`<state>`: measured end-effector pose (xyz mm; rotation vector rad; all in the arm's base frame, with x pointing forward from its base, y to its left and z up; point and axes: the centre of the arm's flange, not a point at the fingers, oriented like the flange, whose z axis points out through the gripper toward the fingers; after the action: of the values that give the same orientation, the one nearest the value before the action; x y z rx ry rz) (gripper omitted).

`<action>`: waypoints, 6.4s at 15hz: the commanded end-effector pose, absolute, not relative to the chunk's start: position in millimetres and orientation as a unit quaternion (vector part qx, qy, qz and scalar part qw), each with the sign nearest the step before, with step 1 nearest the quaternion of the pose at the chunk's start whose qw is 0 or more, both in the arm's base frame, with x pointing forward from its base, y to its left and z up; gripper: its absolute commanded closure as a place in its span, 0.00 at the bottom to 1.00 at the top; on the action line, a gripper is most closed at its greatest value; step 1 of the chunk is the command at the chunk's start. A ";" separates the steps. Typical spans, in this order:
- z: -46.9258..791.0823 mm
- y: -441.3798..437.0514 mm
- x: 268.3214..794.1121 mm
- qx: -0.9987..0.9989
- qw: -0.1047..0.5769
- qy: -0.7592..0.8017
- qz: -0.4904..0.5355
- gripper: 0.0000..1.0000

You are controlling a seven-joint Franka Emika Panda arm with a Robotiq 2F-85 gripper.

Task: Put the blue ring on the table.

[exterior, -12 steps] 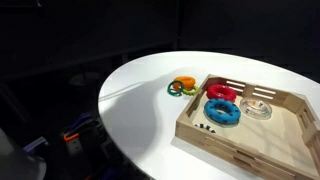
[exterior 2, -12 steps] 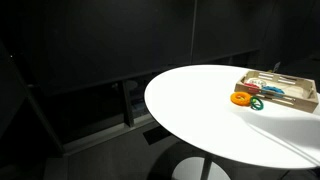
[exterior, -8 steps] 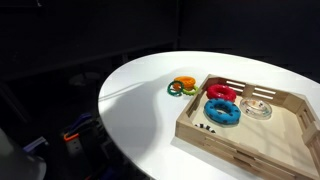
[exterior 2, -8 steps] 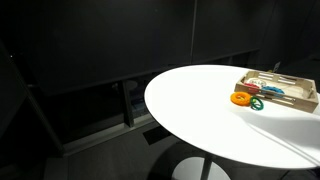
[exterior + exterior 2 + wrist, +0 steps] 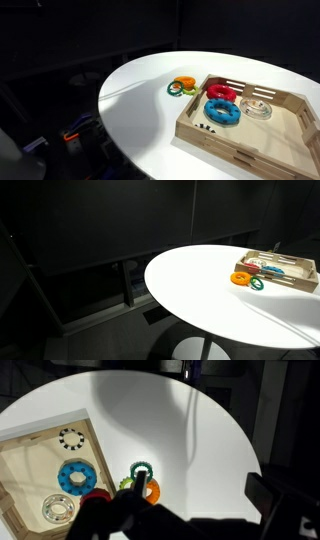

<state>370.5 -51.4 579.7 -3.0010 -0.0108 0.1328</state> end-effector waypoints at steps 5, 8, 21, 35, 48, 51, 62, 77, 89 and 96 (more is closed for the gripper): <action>582.3 -81.5 430.2 -0.996 0.057 0.070 -0.004 0.00; 564.3 -102.5 450.1 -0.994 0.053 0.100 -0.011 0.00; 469.9 -179.4 484.9 -0.976 0.042 0.210 0.042 0.00; 454.1 -189.8 477.1 -0.977 0.036 0.207 0.035 0.00; 359.7 -248.0 478.9 -0.966 -0.004 0.259 0.021 0.00; 335.8 -252.9 477.2 -0.965 -0.014 0.260 0.029 0.00; 277.6 -266.0 475.7 -0.959 -0.030 0.277 0.054 0.00; 253.2 -264.0 480.8 -0.942 -0.057 0.320 0.081 0.39; 261.1 -265.2 480.5 -0.937 -0.057 0.336 0.078 0.96; 284.2 -266.8 476.6 -0.940 -0.045 0.332 0.070 0.50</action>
<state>479.0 -266.0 264.2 -3.0503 1.0700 0.2301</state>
